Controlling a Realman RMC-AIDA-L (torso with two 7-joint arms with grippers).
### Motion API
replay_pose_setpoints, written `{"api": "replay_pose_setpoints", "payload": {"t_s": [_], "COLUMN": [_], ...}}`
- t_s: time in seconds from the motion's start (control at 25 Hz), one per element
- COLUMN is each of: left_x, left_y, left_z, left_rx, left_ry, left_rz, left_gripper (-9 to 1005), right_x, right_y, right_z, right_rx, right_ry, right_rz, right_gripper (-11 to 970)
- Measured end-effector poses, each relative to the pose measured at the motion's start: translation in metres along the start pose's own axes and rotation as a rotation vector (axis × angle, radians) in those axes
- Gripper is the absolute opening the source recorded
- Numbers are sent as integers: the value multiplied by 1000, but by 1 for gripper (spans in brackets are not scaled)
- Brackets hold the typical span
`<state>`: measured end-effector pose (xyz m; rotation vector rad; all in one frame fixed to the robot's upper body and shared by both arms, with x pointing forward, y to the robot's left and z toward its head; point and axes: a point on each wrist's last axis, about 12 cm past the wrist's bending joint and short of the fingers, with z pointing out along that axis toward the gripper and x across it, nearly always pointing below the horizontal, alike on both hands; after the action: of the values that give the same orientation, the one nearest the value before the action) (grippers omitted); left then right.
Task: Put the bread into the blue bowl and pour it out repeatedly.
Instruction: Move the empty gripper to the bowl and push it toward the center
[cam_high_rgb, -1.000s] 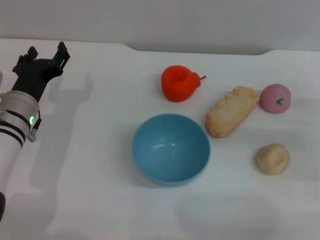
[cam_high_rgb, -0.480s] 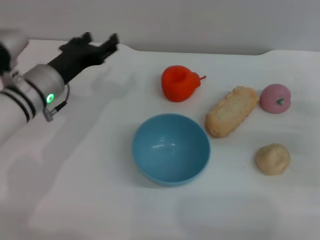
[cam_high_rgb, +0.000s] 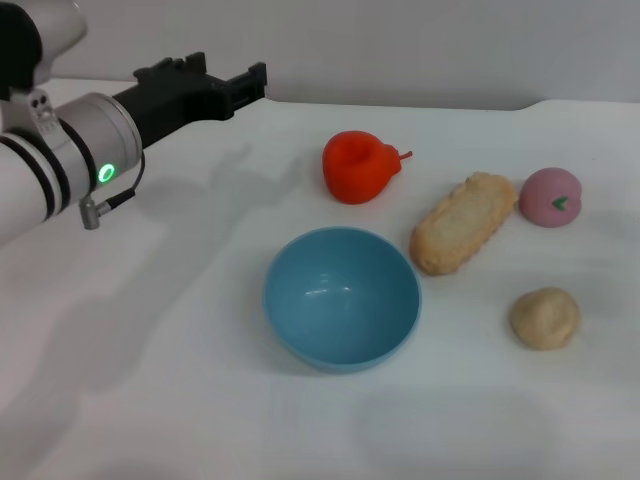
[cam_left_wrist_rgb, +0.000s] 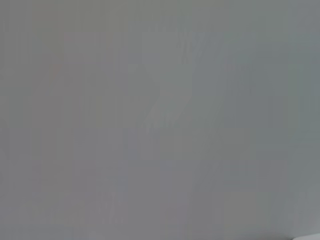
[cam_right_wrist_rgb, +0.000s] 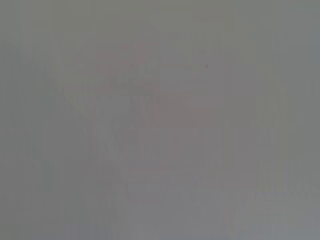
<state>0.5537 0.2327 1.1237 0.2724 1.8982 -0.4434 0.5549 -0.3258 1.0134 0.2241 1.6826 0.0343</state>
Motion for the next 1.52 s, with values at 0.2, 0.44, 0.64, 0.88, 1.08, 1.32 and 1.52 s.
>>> {"api": "replay_pose_setpoints", "payload": {"t_s": [0.2, 0.44, 0.64, 0.88, 1.08, 1.32, 1.52], "left_x": [-12, -19, -27, -34, -33, -16, -3], "left_y": [-26, -66, -92, -101, -101, -89, -80], "left_z": [-9, -2, 2, 3, 7, 24, 37], "left_rx": [-65, -128, 12, 63, 36, -5, -29], "left_ry": [71, 321, 438, 612, 675, 758, 785], "left_rz": [97, 214, 293, 245, 222, 198, 194], "left_gripper": [775, 774, 774, 773, 773, 773, 773], "right_x": [-4, -7, -6, -5, -5, -4, -2], "right_y": [-1, -1, -3, -4, -5, -5, -7], "right_z": [3, 6, 4, 3, 3, 1, -1], "right_rx": [-1, -2, 2, 4, 5, 6, 11], "right_ry": [-10, -21, -20, -16, -15, -14, -10], "right_rz": [-8, -14, -24, -44, -45, -45, -45], "right_gripper": [420, 420, 420, 420, 421, 421, 421]}}
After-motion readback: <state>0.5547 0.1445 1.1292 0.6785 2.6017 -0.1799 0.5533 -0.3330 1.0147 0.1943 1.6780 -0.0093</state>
